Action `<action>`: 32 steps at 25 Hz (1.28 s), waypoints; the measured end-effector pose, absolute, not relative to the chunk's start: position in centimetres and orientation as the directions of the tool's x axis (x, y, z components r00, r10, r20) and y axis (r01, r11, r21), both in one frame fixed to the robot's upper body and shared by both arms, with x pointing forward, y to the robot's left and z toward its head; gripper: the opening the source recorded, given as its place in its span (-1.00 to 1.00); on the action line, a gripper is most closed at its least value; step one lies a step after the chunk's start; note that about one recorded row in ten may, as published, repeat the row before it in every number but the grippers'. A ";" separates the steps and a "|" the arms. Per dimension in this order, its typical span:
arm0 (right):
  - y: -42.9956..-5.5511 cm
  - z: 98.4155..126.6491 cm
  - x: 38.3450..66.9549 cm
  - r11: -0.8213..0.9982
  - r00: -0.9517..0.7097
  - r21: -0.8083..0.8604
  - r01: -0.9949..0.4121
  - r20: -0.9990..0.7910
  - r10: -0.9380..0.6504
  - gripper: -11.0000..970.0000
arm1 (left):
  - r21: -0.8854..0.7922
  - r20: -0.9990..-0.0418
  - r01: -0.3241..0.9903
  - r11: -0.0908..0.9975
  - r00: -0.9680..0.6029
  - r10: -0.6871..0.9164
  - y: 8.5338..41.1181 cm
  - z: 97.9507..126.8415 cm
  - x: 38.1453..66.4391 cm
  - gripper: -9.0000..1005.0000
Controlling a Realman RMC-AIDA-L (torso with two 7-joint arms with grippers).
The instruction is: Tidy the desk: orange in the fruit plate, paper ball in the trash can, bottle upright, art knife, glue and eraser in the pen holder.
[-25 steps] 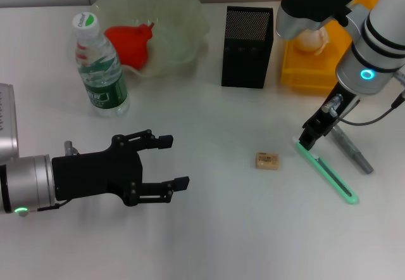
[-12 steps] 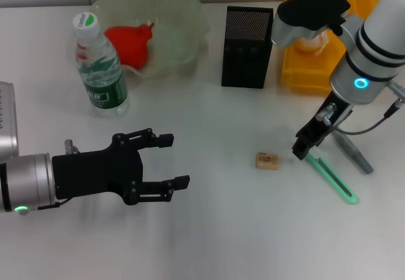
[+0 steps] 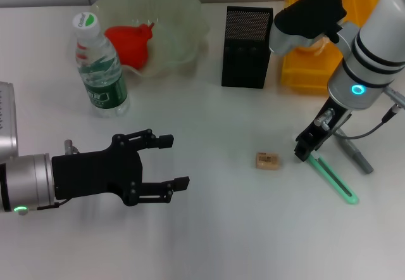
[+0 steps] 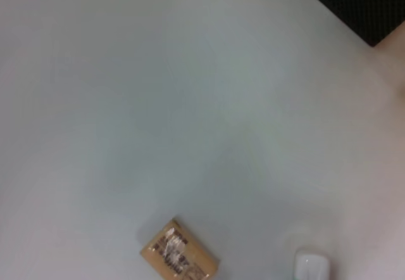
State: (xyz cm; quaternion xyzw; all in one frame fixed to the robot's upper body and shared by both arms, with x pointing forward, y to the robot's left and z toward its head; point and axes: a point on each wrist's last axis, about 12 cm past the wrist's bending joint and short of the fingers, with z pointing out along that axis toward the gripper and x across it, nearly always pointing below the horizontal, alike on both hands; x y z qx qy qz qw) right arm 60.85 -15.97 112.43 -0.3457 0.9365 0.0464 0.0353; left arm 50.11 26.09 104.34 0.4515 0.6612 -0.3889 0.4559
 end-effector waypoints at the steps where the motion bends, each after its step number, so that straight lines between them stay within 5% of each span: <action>1: -16.0 112.4 60.8 0.757 -0.759 0.063 -0.650 -0.098 -0.644 -0.27 | -0.103 -0.954 0.952 0.290 -0.177 0.243 26.1 104.3 50.1 0.68; 9: -15.9 112.4 60.8 0.758 -0.760 0.065 -0.650 -0.092 -0.644 -0.35 | -0.101 -0.954 0.952 0.289 -0.175 0.244 26.1 104.3 50.1 0.68; 13: -15.8 113.2 61.1 0.752 -0.753 0.060 -0.656 -0.127 -0.646 -0.64 | -0.098 -0.954 0.952 0.289 -0.173 0.245 26.1 104.3 50.1 0.68; 16: -15.7 113.6 61.2 0.751 -0.750 0.060 -0.658 -0.147 -0.645 -0.64 | -0.097 -0.954 0.952 0.290 -0.171 0.245 26.1 104.3 50.1 0.68; 25: -16.0 119.0 60.5 0.661 -0.608 0.092 -0.745 -0.501 -0.616 -0.64 | -0.095 -0.955 0.951 0.293 -0.170 0.244 26.1 104.4 50.2 0.68; 32: -17.4 120.9 59.9 0.570 -0.410 0.100 -0.815 -0.795 -0.447 -0.64 | -0.091 -0.956 0.953 0.290 -0.165 0.242 25.8 104.4 50.4 0.68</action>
